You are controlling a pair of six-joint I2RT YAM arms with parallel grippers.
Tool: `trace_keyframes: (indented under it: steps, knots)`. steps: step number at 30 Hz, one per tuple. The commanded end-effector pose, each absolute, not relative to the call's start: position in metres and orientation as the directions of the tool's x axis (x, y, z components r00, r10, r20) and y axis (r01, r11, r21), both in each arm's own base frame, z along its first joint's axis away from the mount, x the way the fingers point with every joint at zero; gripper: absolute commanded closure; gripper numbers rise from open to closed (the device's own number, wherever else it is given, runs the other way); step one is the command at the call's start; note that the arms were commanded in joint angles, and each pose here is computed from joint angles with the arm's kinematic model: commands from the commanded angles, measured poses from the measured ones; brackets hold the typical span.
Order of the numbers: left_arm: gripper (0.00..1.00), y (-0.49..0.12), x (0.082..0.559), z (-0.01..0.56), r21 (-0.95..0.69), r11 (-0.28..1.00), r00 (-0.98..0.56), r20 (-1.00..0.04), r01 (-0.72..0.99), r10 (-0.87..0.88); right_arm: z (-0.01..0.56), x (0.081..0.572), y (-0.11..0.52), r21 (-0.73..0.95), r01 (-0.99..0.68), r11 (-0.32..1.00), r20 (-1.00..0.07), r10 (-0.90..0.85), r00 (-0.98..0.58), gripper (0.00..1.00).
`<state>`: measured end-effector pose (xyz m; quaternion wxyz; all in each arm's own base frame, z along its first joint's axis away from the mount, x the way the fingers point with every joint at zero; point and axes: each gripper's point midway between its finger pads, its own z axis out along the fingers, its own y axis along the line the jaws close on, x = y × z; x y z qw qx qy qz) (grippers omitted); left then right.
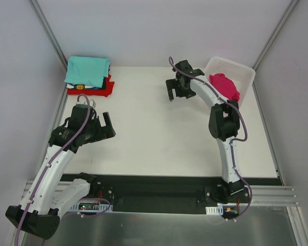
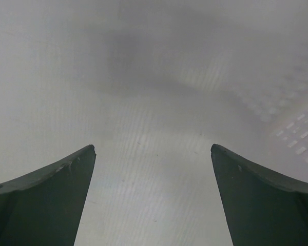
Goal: Fold and stack the t-shirts
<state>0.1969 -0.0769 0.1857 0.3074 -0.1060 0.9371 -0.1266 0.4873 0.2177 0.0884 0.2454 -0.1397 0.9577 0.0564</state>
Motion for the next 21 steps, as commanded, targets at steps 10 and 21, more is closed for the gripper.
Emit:
trace_keyframes:
  steps: [10,21]
  knots:
    - [0.01,-0.085,0.196,0.197,-0.342,0.935,-0.784,-0.553,-0.097,-0.283,0.108,0.462,0.131,-0.073,0.007,0.997,-0.468,-0.028,-0.883,0.00]
    - [0.01,-0.085,0.195,0.199,-0.349,0.933,-0.777,-0.562,-0.089,-0.284,0.117,0.442,0.055,-0.138,0.248,0.959,-0.466,0.158,-0.870,0.00]
